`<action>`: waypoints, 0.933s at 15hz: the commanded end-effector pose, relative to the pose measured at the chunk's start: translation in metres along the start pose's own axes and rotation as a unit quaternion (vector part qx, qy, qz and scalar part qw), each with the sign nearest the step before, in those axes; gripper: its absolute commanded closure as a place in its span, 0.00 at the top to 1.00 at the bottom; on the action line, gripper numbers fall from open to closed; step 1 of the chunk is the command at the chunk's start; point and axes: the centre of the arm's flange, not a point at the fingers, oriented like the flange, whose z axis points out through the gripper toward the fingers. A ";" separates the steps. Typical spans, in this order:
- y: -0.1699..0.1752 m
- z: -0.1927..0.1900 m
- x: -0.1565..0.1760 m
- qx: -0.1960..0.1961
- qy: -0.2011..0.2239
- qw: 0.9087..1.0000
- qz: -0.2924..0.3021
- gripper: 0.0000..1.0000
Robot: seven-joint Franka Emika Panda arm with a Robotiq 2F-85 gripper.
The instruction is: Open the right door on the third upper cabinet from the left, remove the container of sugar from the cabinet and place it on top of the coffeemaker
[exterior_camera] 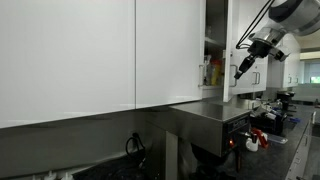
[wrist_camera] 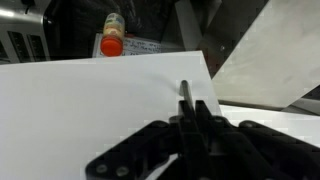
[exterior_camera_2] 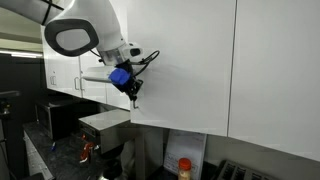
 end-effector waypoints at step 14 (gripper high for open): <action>0.060 -0.076 -0.072 0.102 0.044 0.993 -0.040 0.02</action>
